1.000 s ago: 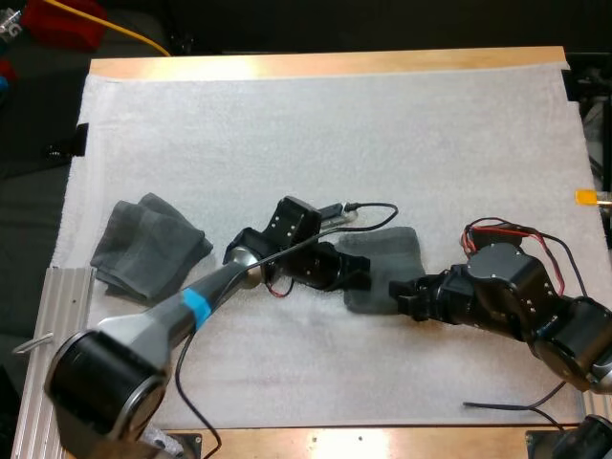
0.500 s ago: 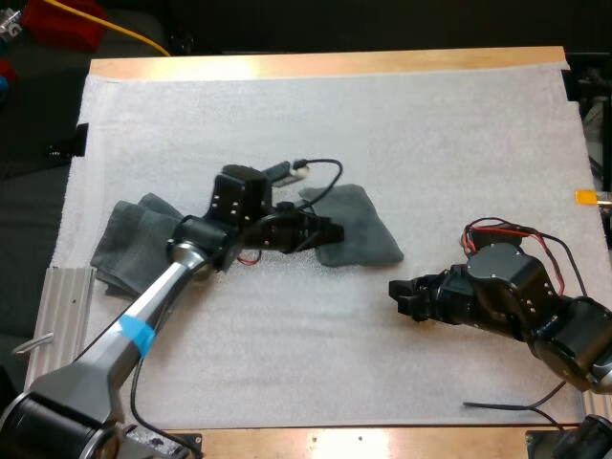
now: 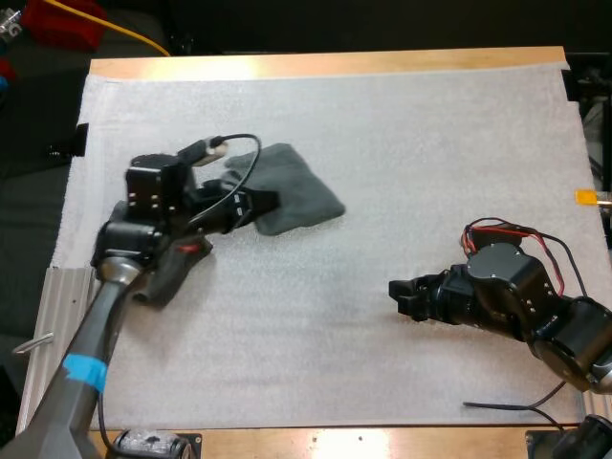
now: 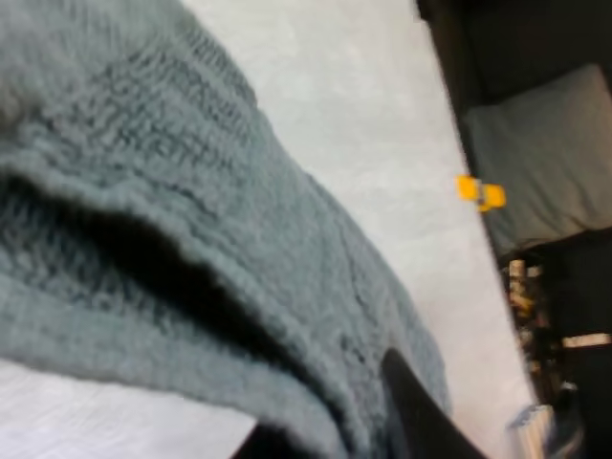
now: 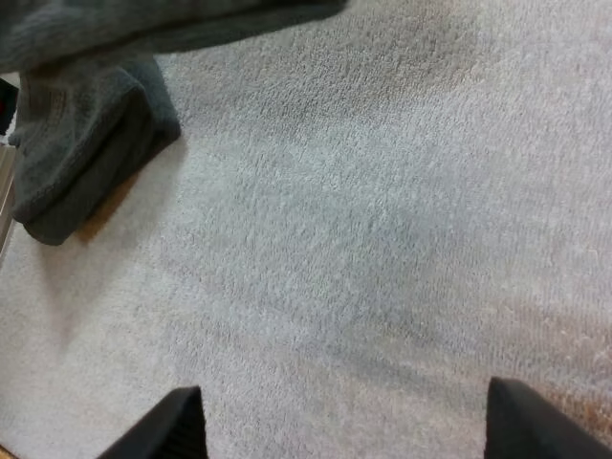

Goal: Pick towel from pile, fold and stack

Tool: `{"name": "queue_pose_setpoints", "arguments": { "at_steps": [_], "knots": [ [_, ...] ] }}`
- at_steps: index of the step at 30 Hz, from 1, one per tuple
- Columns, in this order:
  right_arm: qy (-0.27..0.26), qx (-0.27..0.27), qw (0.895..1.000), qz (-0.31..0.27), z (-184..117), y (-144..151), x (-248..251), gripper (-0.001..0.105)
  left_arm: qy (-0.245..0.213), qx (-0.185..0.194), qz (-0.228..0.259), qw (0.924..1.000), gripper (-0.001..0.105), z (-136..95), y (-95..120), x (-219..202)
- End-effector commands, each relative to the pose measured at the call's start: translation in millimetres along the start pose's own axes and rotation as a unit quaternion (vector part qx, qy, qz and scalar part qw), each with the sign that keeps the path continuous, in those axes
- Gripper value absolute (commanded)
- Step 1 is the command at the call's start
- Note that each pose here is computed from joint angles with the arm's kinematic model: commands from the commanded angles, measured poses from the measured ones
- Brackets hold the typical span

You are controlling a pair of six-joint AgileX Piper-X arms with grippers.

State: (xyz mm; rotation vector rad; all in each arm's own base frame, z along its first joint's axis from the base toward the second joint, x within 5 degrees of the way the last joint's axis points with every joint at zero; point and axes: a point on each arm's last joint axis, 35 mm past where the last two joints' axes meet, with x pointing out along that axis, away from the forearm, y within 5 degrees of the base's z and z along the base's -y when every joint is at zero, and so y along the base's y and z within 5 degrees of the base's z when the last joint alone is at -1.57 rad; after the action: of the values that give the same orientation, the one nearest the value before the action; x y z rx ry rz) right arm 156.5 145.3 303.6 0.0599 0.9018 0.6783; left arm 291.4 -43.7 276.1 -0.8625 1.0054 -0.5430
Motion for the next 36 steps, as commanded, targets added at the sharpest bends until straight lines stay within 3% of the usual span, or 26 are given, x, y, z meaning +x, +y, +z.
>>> {"name": "queue_pose_setpoints", "arguments": {
  "at_steps": [1,12,22,31,36],
  "knots": [
    [-0.001,-0.007,1.000,-0.001,0,0,-2,0.059,-0.011,0.015,0.011,0.9998,0.000,0,-1,-12],
    [-0.053,-0.001,0.998,0.041,13,6,-3,0.059,-0.096,0.018,0.074,0.9924,0.000,4,26,-84],
    [-0.057,0.005,0.997,0.051,14,7,-4,0.059,-0.163,-0.031,0.118,0.9791,0.000,7,58,-130],
    [-0.052,0.004,0.997,0.064,14,8,-4,0.059,-0.188,-0.031,0.179,0.9653,0.000,4,75,-133],
    [-0.051,0.004,0.997,0.065,14,8,-4,0.059,-0.199,-0.020,0.180,0.9631,0.000,4,83,-128]
  ]
}}
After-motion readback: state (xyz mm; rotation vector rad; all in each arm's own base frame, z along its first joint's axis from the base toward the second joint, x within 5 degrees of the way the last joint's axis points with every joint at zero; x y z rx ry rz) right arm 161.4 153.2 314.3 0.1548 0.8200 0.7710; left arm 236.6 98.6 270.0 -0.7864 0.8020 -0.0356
